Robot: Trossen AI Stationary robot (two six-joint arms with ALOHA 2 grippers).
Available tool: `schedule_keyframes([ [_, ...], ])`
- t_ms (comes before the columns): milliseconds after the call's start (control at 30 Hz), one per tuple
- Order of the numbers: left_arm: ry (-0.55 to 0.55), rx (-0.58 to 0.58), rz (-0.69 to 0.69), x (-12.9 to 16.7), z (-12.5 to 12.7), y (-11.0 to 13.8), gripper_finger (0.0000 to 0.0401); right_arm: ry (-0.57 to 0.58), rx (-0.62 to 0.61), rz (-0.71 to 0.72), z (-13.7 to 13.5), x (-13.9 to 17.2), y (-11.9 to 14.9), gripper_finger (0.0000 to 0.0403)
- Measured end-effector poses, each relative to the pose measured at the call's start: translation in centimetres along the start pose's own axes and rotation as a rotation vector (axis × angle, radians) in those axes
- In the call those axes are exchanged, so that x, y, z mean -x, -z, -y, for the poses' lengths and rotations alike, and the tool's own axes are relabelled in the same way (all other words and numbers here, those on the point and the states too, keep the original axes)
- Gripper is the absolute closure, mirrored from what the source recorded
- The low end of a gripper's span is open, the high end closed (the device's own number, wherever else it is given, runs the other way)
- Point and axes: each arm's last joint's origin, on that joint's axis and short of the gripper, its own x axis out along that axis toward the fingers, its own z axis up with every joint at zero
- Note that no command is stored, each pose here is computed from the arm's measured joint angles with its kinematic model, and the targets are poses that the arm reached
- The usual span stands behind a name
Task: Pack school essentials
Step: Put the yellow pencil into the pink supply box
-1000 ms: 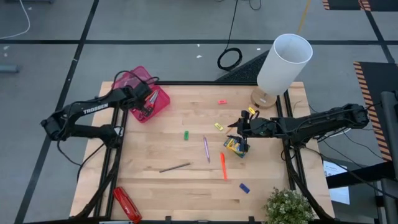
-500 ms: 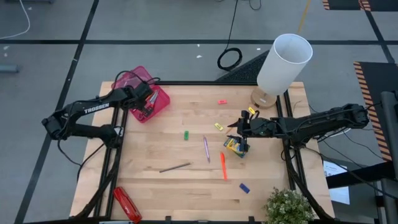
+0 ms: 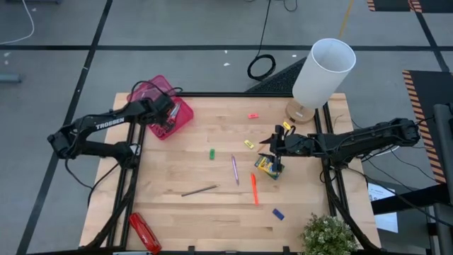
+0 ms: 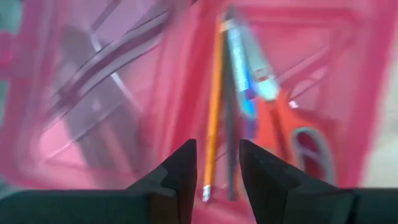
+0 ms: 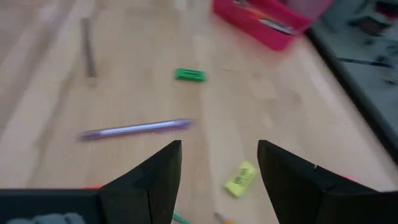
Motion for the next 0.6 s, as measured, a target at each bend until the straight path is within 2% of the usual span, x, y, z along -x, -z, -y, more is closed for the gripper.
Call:
schedule_keyframes([
  [167,0.102,-0.022,0.095,0.7,1.5,-0.7,0.0286,0.164,-0.051,0.004,0.6,-0.1,-0.1,0.0200],
  [233,0.142,-0.037,0.138,1.1,2.2,-0.9,0.0289,0.196,-0.070,0.008,0.9,-0.3,-0.1,0.0200],
  [467,0.275,-0.105,0.256,2.8,5.1,-1.1,0.0295,0.165,-0.032,-0.101,2.2,-1.1,1.1,0.0200],
  [600,0.325,-0.130,0.298,3.7,6.6,-0.8,0.0295,0.070,-0.031,-0.174,3.0,-1.8,2.0,0.0202],
])
